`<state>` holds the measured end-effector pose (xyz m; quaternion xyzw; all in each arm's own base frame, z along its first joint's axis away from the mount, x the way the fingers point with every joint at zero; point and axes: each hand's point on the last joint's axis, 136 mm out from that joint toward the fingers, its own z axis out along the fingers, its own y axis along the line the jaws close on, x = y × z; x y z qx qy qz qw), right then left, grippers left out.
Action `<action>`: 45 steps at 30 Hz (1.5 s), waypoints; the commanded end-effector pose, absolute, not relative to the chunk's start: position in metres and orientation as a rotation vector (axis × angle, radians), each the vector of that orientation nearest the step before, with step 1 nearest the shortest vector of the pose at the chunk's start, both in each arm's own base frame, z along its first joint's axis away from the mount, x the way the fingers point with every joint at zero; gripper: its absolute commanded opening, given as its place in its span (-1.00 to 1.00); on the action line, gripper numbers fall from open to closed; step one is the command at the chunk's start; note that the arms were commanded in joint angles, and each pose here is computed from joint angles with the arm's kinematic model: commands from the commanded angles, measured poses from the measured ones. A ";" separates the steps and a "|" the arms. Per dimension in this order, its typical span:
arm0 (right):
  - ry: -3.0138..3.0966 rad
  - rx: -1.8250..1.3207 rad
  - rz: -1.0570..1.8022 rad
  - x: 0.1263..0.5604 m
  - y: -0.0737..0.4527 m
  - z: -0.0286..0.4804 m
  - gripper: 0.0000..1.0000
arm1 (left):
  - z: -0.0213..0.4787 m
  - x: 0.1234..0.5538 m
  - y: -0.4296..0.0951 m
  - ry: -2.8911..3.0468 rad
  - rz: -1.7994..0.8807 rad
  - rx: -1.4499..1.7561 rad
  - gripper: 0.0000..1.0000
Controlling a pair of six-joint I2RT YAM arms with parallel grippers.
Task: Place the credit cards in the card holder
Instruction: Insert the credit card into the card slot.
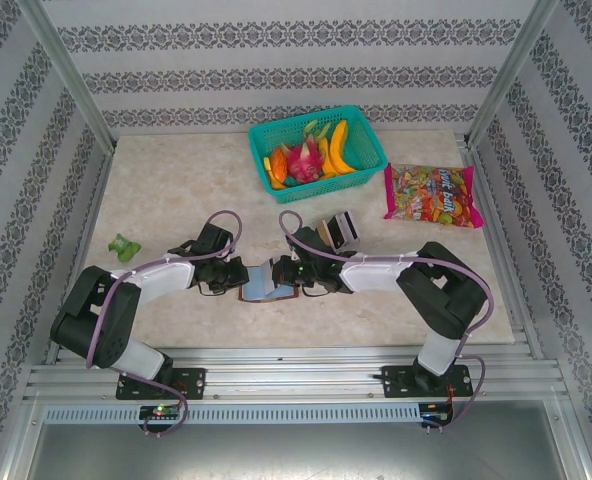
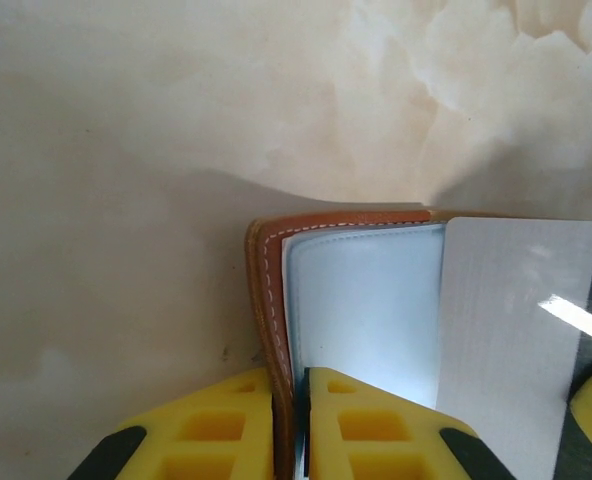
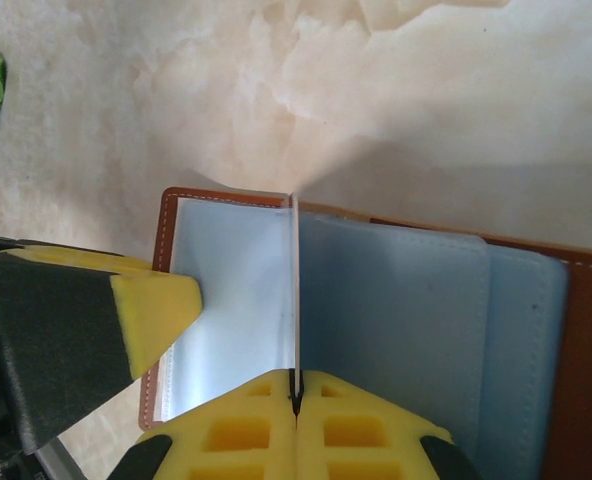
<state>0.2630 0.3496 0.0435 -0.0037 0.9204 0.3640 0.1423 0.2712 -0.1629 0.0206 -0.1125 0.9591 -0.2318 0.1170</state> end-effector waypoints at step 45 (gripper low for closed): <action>2.773 0.093 1.037 0.230 0.349 0.007 -1.00 | -0.004 0.245 -0.148 2.869 -0.543 -0.357 -0.58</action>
